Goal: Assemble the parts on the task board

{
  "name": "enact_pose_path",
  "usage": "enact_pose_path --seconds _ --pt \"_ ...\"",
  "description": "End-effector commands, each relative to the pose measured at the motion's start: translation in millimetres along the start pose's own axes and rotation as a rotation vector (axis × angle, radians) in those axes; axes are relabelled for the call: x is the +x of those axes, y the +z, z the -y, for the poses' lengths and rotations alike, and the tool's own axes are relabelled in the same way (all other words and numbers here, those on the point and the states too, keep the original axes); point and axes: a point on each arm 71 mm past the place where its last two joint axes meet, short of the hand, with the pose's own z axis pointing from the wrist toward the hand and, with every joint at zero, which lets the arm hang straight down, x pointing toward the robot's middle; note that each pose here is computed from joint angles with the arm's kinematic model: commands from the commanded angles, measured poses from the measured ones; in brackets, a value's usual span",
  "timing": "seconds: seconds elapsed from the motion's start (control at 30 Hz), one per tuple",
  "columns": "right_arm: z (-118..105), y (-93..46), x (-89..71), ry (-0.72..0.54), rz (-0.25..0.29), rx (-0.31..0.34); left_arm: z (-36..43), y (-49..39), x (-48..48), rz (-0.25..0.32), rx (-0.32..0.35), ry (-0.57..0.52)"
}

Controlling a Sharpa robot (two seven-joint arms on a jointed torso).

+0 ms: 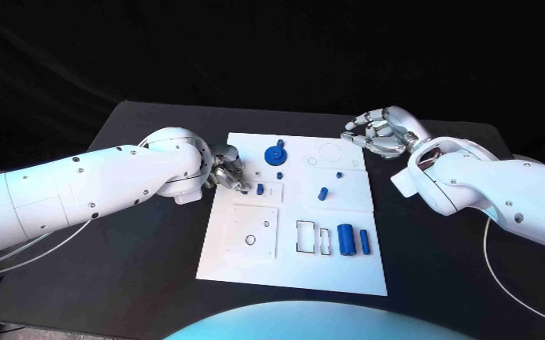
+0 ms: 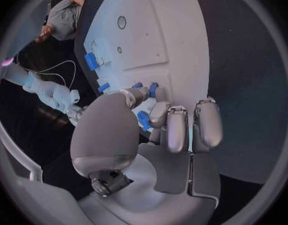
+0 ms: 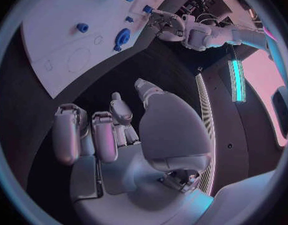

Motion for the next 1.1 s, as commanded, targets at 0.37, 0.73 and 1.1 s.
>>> enact_pose_path --seconds 0.37,0.73,1.1 --pt "0.4 -0.2 0.8 -0.002 -0.012 -0.001 -1.2 1.4 2.6 -0.018 -0.008 0.004" --pt "0.7 -0.2 0.7 -0.002 -0.011 -0.001 -2.9 1.6 1.5 -0.011 -0.013 -0.002" --pt "1.4 -0.4 1.0 -0.002 -0.01 0.0 -4.1 2.0 0.7 -0.006 -0.017 -0.005"
